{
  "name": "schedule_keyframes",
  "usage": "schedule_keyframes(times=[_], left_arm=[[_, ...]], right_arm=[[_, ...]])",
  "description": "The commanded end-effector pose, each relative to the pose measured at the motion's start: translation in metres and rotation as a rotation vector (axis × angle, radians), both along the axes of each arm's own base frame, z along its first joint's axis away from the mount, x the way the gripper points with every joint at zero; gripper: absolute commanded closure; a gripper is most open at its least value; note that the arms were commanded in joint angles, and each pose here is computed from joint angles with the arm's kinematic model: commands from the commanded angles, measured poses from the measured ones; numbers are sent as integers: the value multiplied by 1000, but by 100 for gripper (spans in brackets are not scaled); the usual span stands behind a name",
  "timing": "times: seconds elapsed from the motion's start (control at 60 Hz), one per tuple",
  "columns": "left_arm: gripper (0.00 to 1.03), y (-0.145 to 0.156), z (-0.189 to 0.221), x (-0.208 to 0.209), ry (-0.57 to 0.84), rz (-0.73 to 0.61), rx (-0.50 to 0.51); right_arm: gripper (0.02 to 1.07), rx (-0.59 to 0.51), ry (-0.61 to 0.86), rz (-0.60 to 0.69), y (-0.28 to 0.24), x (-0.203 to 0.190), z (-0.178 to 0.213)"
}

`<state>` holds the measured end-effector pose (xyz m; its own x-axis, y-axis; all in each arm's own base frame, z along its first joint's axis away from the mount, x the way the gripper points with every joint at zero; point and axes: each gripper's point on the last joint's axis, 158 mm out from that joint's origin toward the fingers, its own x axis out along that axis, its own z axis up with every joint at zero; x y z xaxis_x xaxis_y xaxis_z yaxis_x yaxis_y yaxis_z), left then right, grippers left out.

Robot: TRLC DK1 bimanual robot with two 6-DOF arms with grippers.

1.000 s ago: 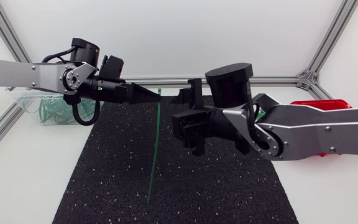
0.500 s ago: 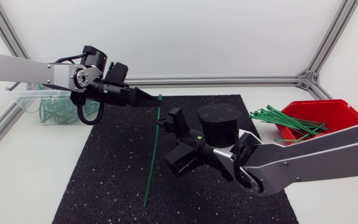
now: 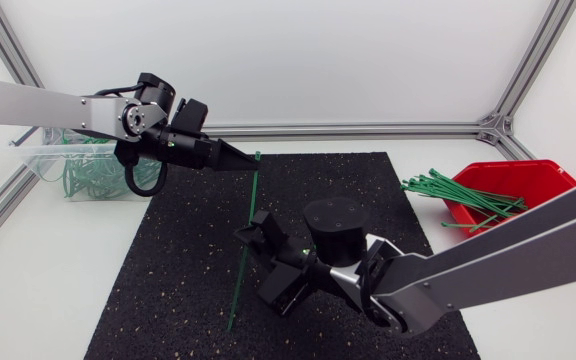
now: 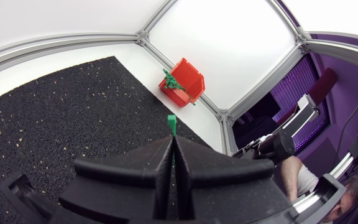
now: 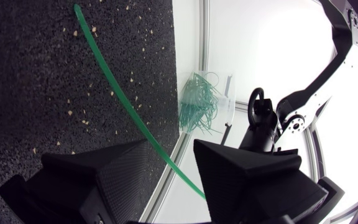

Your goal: Take a green cable tie from the red box, thread the tail through the head to close it, then place it in the transparent bin on the left.

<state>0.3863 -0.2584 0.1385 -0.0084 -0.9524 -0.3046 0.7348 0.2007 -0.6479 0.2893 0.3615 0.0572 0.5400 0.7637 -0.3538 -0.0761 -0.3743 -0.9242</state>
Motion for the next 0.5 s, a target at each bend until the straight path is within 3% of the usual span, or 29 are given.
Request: schedule_keyframes(times=[0.0, 0.133, 0.25, 0.317, 0.483], left_arm=[[100, 4, -2, 5, -25, -13, 5], [100, 9, -2, 4, -28, -20, 20], [100, 8, -3, 1, -25, -30, 25], [100, 9, -4, -1, -21, -34, 27], [100, 10, -5, -3, -21, -37, 30]], right_arm=[[61, -42, -6, 37, 0, -14, -15], [71, -53, 4, 81, 6, -35, -20], [71, -63, 12, 114, 15, -51, -27], [79, -74, 20, 129, 17, -58, -34], [78, -90, 29, 132, 18, -62, -44]])
